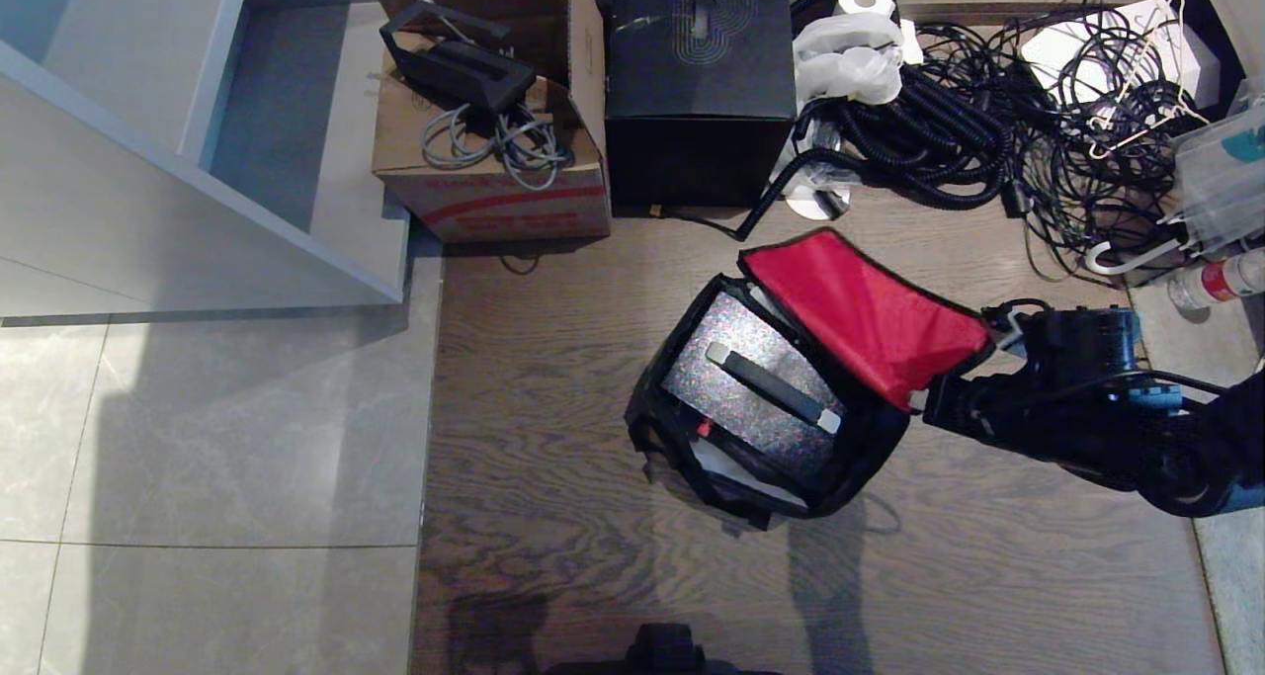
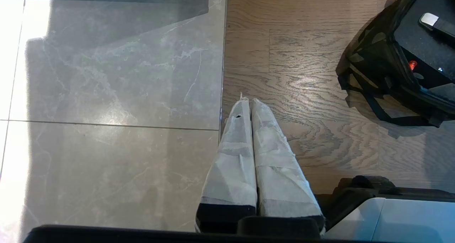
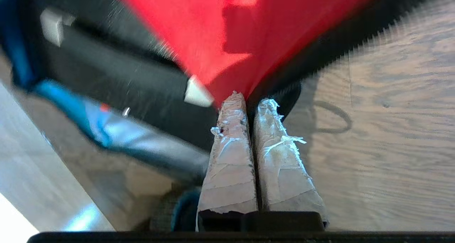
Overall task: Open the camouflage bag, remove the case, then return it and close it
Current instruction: Close the top of the storage box
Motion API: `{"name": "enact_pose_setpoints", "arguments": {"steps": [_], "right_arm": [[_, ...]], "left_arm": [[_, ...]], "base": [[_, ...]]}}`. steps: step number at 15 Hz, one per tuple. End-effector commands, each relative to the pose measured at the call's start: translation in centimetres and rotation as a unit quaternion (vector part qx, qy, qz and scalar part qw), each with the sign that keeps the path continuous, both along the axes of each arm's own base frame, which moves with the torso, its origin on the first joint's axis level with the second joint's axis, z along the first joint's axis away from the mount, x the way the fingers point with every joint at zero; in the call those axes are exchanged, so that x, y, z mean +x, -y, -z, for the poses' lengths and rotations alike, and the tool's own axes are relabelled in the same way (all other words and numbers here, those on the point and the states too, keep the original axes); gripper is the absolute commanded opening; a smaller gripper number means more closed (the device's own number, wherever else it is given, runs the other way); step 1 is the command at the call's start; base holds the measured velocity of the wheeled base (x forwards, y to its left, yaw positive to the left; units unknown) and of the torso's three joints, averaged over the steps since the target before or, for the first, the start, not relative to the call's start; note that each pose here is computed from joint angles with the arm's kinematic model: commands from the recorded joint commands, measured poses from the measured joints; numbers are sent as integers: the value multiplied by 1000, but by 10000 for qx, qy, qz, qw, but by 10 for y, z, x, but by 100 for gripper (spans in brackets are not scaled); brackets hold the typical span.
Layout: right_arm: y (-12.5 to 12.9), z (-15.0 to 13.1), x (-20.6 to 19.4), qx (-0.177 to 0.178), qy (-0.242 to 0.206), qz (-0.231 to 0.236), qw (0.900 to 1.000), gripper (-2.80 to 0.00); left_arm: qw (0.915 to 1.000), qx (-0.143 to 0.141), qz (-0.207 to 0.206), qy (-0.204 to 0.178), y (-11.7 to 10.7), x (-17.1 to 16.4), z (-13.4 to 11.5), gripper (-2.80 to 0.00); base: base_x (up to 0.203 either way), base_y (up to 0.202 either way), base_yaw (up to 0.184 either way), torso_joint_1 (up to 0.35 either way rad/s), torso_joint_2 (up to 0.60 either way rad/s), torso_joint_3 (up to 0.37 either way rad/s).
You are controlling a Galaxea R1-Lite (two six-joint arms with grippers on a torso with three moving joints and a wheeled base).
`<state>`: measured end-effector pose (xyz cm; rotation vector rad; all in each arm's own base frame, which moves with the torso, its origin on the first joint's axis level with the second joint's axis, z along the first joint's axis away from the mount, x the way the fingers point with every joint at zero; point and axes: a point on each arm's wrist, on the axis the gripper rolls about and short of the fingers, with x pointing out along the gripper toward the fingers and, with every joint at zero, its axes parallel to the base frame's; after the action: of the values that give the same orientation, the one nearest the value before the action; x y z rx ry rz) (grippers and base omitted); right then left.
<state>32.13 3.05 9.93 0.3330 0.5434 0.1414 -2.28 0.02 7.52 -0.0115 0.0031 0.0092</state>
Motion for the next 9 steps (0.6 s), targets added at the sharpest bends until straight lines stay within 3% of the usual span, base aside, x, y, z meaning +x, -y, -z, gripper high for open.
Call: {"name": "enact_pose_setpoints", "arguments": {"steps": [1, 3, 6, 9], "right_arm": [[-15, -9, -22, -7, 82, -299, 9995, -280], [-29, -9, -35, -269, 100, -680, 9973, -280], [-37, -4, -51, -1166, 254, -1348, 9837, -280], [-46, 7, -65, -1484, 207, -1771, 9727, -280]], "left_arm": [[10000, -4, 0, 1, 0, 0, 0, -280], [10000, -4, 0, 1, 0, 0, 0, -280], [10000, -4, 0, 1, 0, 0, 0, -280], [10000, -4, 0, 1, 0, 0, 0, -280]], "base": [[0, 0, 0, 0, 0, 0], [0, 0, 0, 0, 0, 0], [0, 0, 0, 0, 0, 0], [0, 0, 0, 0, 0, 0]]}}
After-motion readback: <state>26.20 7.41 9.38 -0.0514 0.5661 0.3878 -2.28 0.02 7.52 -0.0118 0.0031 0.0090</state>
